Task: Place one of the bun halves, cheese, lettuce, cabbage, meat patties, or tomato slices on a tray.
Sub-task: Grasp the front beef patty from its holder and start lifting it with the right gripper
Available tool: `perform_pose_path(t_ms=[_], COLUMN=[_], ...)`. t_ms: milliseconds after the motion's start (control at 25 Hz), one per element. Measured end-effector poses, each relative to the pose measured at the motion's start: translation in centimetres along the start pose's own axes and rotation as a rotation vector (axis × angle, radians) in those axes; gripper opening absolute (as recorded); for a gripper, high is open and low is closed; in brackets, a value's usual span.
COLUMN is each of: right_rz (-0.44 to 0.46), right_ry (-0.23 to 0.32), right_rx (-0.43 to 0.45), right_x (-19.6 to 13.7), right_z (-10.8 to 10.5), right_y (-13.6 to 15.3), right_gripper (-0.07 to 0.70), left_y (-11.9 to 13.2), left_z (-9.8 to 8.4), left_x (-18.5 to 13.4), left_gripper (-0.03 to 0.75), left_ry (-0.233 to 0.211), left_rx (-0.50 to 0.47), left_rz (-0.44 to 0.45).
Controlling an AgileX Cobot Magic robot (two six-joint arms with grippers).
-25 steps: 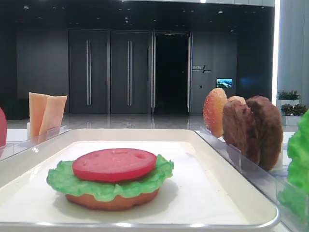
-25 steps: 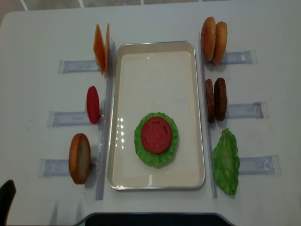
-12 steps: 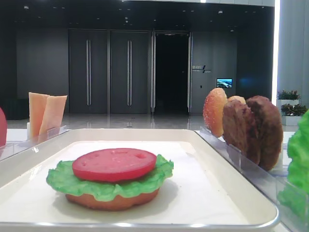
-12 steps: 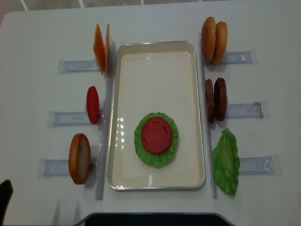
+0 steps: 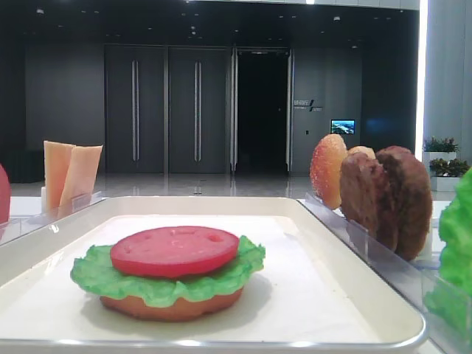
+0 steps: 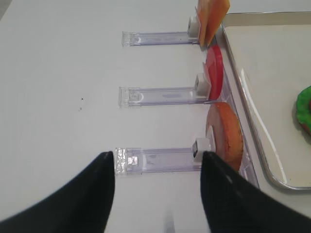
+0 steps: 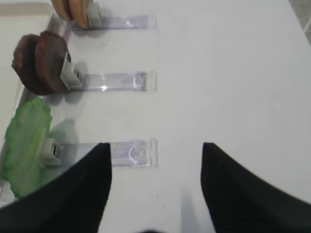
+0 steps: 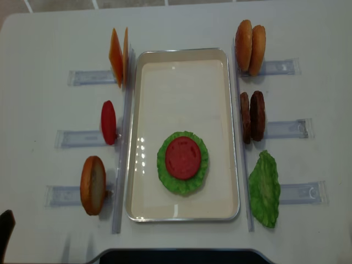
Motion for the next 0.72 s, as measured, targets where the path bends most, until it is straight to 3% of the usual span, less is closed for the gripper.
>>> perform_pose_path(t_ms=[280, 720], right_rz=[0.256, 0.423], right_ry=[0.020, 0.036], right_rx=[-0.004, 0.001], right_x=[1.7, 10.3], right_z=[-0.3, -0.4], right_y=[3.8, 8.7], right_gripper=[0.396, 0.392], left_y=[0.0, 0.0], left_z=[0.0, 0.0], left_x=[0.0, 0.0], left_gripper=[0.393, 0.276], left_ry=[0.000, 0.000], left_rx=[0.000, 0.000], left_rz=[-0.001, -0.001])
Point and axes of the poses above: a point on each arm's last joint axis where the gripper is mounted, y pointing out along that axis toward the gripper, z along the wrist's bending axis when the last joint is at zero, x = y × z, the point moved 7 cm from there along y, pointing out along that axis toward the gripper, and after that the axes turned 1 degree about y, right-handed, at the moved point
